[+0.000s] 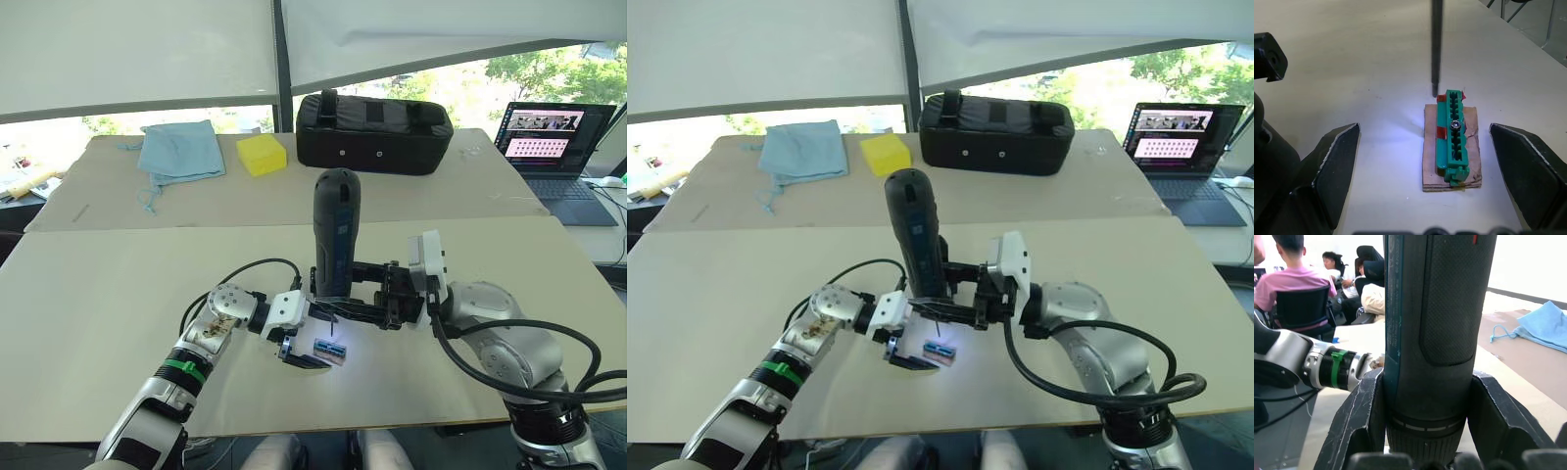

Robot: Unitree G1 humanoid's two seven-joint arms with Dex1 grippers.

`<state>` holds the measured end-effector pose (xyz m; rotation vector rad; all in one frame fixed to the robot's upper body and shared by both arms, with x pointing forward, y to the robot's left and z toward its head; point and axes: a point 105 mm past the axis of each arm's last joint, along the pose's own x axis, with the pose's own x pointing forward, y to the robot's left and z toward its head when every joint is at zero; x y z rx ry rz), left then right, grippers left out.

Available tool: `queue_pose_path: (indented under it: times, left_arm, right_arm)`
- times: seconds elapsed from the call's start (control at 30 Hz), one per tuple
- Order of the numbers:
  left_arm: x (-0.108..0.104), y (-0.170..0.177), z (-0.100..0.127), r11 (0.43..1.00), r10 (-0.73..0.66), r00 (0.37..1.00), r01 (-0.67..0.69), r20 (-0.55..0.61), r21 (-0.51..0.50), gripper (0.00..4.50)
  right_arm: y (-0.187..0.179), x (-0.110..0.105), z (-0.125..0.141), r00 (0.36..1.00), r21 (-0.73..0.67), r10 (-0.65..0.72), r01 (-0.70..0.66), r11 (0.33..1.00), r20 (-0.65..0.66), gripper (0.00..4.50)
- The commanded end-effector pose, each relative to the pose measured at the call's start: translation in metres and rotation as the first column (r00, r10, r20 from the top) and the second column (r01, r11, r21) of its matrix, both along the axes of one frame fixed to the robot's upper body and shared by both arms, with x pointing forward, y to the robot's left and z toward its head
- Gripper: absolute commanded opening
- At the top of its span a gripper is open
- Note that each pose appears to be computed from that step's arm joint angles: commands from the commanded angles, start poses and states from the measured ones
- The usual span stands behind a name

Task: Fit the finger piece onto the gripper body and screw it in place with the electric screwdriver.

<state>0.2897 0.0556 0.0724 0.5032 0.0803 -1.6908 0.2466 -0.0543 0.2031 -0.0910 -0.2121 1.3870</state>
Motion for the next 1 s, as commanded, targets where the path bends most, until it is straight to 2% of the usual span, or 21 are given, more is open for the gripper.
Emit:
queue_pose_path:
  times: [0.03,1.0]
  left_arm:
    - [0.0005,-0.0032,0.0076,1.0,-0.022,0.999,0.023,0.029,-0.015,4.5]
    - [-0.0045,0.0001,0.0053,0.999,-0.045,0.999,0.045,0.014,0.005,4.5]
  right_arm:
    - [0.0046,-0.0102,0.0107,0.998,0.03,0.026,-0.028,0.999,0.055,1.92]
    - [0.0074,-0.006,0.0053,0.998,0.015,0.008,-0.009,1.0,0.062,1.92]
